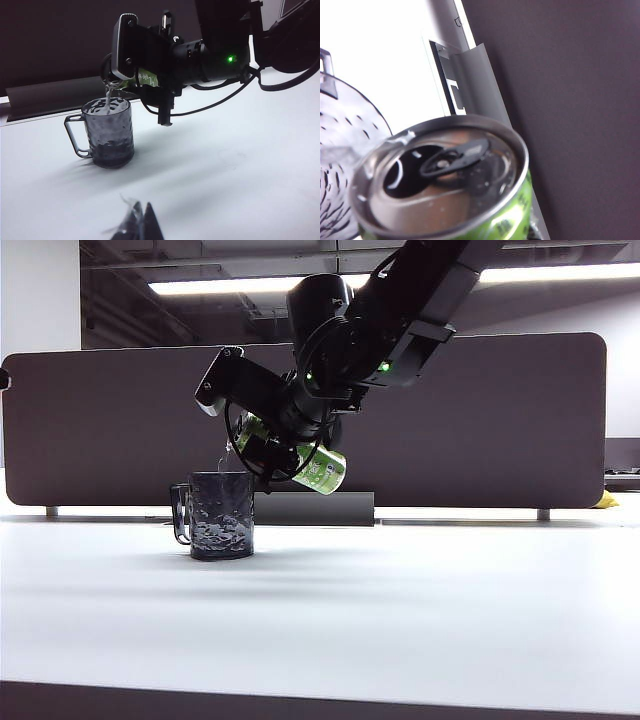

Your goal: Pick up the metal can, pour some water into the cup, then place the can back on the table.

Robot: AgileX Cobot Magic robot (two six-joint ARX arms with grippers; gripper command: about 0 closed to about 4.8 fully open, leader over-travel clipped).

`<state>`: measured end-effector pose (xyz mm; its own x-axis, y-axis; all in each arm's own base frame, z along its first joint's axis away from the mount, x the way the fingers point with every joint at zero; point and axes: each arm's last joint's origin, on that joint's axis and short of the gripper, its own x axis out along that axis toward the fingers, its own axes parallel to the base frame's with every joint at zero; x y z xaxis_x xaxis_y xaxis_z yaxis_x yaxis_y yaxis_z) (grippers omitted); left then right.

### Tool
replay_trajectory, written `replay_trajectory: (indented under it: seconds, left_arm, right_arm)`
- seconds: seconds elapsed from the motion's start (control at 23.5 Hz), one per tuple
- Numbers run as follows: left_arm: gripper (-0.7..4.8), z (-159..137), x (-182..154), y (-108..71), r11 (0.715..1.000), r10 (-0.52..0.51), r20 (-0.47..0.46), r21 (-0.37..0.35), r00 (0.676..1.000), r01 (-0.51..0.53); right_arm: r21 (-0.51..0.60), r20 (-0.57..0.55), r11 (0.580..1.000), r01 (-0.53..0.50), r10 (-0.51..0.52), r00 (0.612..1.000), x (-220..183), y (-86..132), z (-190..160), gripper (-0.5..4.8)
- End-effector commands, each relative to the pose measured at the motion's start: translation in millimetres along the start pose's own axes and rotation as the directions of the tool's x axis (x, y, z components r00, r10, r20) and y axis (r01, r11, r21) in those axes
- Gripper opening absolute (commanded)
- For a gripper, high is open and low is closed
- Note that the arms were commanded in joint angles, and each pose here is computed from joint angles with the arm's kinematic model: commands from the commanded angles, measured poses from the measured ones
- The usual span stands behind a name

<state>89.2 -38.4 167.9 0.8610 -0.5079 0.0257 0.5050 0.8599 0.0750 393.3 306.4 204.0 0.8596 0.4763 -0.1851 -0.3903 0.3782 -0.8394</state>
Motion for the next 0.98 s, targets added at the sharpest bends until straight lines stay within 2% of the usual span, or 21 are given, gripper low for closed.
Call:
replay_trajectory:
  seconds: [0.04, 0.98]
  left_arm:
    - [-0.05, 1.2, 0.0, 0.1, 1.000, 0.001, 0.010, -0.001, 1.000, -0.001]
    - [-0.05, 1.2, 0.0, 0.1, 1.000, 0.001, 0.010, -0.001, 1.000, -0.001]
  right_arm:
    - [-0.014, 0.039, 0.998, 0.059, -0.058, 0.998, -2.3, -10.2, 9.7, 2.51]
    - [-0.038, 0.008, 0.996, 0.078, -0.078, 0.997, -2.7, -9.4, 10.7, 2.51]
